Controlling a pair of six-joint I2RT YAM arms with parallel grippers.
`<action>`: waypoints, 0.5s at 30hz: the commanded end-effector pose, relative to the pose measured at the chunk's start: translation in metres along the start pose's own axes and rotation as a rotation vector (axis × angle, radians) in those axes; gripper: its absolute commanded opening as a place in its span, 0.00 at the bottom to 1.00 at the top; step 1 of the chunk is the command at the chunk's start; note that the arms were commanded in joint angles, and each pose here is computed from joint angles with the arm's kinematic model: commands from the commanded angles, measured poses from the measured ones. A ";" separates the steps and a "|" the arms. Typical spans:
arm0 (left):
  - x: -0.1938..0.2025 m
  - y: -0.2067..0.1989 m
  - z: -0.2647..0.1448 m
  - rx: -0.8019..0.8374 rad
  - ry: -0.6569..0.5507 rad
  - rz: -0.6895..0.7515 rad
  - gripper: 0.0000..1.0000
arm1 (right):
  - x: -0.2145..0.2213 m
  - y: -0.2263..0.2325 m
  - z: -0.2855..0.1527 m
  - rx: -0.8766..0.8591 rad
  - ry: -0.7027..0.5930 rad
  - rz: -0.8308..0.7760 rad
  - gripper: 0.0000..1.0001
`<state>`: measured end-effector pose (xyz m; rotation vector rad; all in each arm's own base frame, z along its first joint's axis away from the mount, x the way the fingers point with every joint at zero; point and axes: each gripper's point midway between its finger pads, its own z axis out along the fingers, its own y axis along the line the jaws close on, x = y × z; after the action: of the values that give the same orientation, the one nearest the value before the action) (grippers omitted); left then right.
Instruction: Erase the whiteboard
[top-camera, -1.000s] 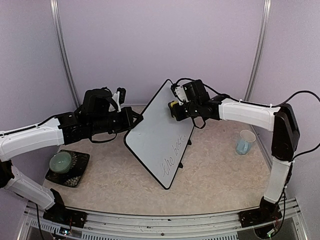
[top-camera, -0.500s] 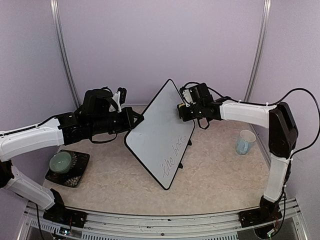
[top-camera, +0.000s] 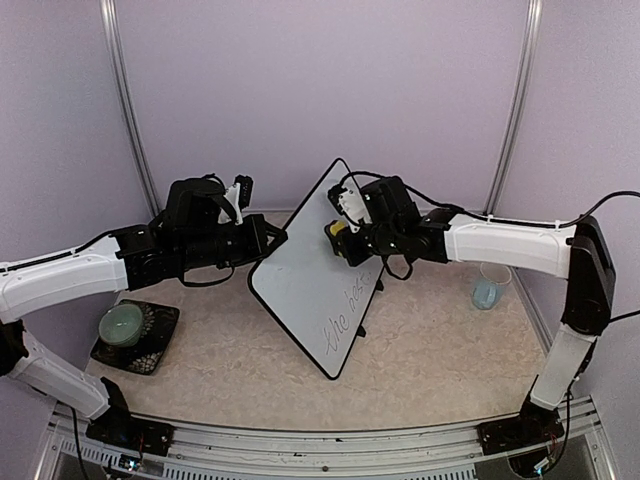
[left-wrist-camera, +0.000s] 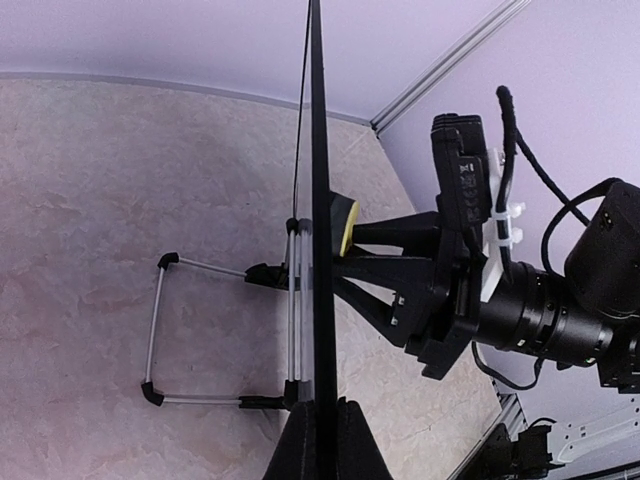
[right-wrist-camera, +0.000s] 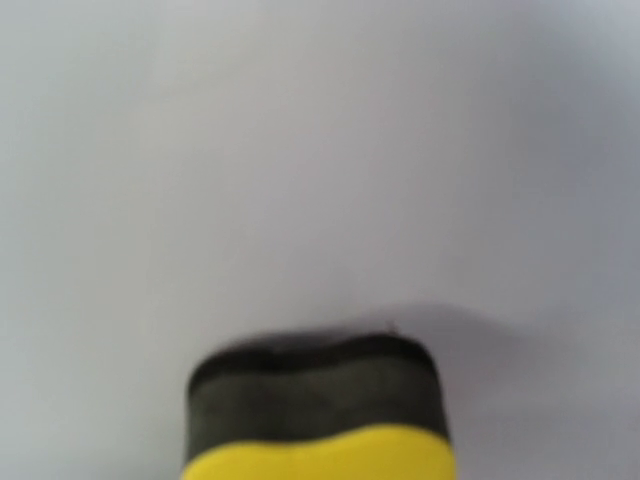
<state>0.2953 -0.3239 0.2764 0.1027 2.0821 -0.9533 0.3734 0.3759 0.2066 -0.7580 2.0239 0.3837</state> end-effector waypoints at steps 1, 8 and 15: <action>0.021 -0.023 -0.002 0.112 0.093 0.047 0.00 | -0.014 0.027 -0.014 -0.128 -0.041 0.019 0.00; 0.016 -0.024 -0.005 0.117 0.086 0.048 0.00 | -0.017 -0.033 -0.010 0.073 -0.016 0.083 0.00; 0.016 -0.026 -0.004 0.123 0.089 0.046 0.00 | -0.012 -0.053 0.010 0.188 0.036 0.052 0.00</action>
<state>0.2923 -0.3278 0.2789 0.1502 2.0726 -0.9695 0.4025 0.3514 0.2209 -0.6323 2.0519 0.3106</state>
